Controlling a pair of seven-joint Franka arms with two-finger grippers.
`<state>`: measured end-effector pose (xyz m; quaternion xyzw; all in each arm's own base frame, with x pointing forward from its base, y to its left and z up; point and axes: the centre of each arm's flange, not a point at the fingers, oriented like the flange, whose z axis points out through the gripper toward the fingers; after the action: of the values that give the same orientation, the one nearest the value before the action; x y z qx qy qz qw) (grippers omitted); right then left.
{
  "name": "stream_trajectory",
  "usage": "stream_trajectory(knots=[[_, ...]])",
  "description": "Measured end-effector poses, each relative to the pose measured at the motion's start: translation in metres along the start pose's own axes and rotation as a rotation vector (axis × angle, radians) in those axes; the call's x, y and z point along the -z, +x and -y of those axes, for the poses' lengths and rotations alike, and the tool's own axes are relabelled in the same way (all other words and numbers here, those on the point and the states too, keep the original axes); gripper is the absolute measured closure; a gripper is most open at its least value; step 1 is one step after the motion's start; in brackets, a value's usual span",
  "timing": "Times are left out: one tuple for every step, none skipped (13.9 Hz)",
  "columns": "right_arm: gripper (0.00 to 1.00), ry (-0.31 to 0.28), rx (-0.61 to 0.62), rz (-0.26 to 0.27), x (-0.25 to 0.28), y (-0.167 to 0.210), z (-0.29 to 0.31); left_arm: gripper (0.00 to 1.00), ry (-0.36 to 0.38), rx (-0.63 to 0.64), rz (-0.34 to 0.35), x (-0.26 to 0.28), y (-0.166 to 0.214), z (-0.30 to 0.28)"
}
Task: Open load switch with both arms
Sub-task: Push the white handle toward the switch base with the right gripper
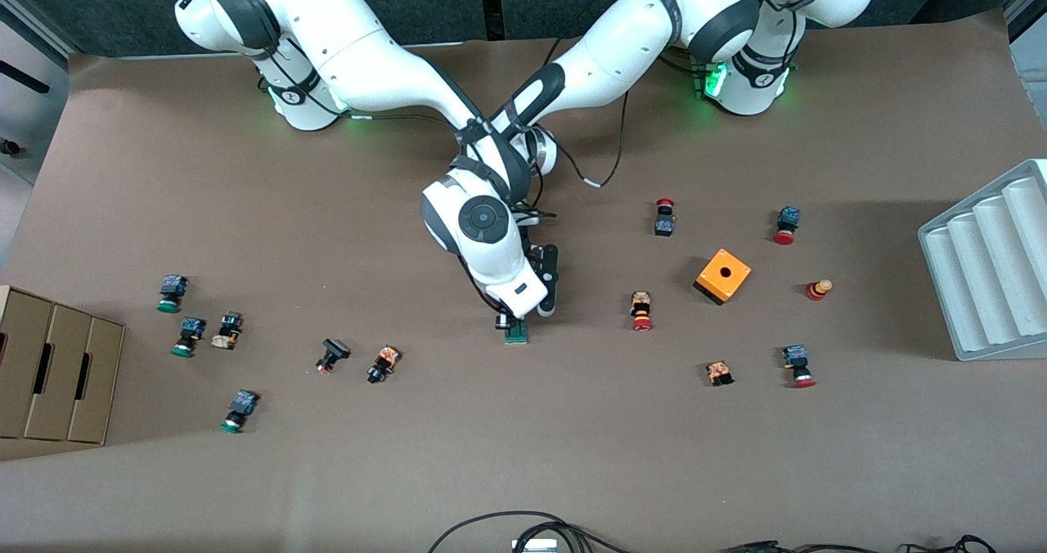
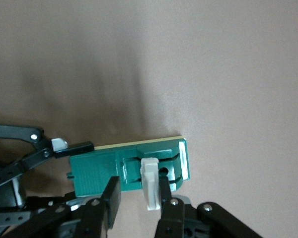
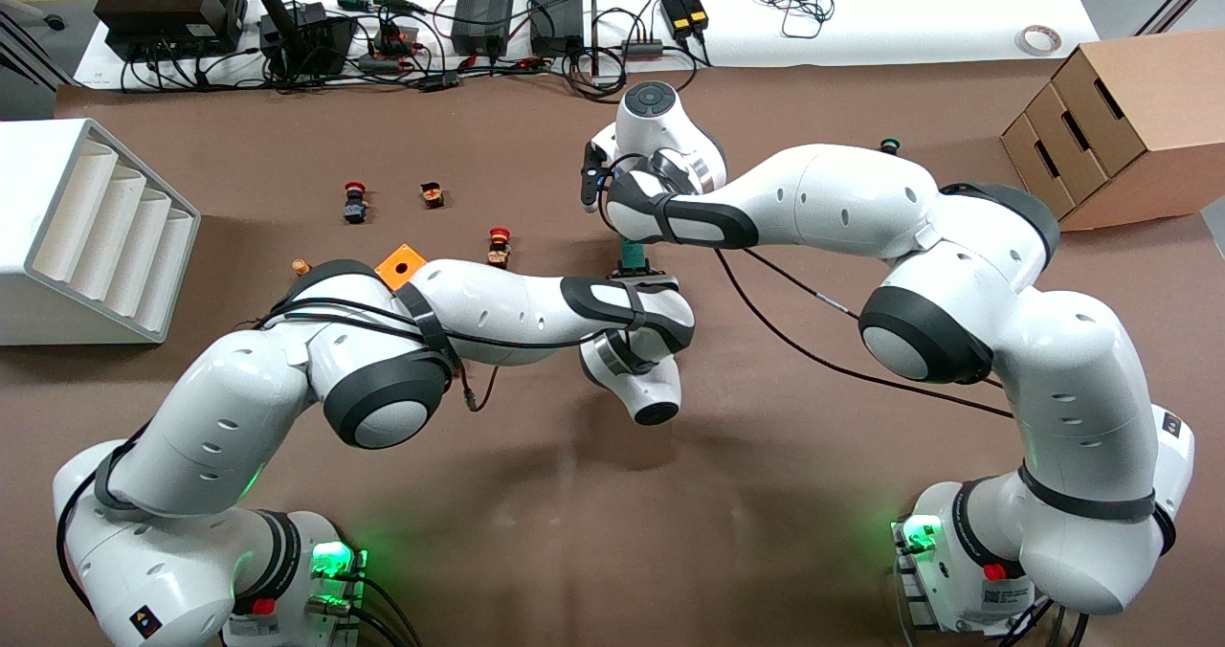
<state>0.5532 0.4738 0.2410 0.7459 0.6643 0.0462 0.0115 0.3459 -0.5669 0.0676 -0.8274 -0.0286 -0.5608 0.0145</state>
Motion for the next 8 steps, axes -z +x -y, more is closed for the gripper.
stream_trajectory(knots=[[0.62,0.002,0.001,0.001,0.0,0.0,0.001,0.51,0.0,0.0,0.0,0.0,0.0,0.0],[0.62,0.003,0.001,0.001,0.0,0.0,0.001,0.51,0.0,0.0,0.0,0.0,0.0,0.0],[0.62,0.005,0.001,0.001,0.0,0.0,0.002,0.51,0.0,0.0,0.0,0.0,0.0,0.0],[0.62,0.008,-0.002,0.001,0.0,0.001,0.004,0.51,0.0,0.0,0.0,0.0,0.0,0.0],[0.62,0.015,-0.015,0.001,-0.001,0.003,0.008,0.51,0.0,0.0,0.0,0.0,0.0,0.0],[0.62,0.022,-0.031,-0.002,-0.002,0.006,0.013,0.51,0.0,0.0,0.0,0.0,0.0,0.0],[0.62,0.029,-0.041,-0.006,-0.002,0.01,0.018,0.51,0.0,0.0,0.0,0.0,0.0,0.0],[0.62,0.034,-0.046,-0.007,-0.003,0.013,0.022,0.51,0.0,0.0,0.0,0.0,0.0,0.0]])
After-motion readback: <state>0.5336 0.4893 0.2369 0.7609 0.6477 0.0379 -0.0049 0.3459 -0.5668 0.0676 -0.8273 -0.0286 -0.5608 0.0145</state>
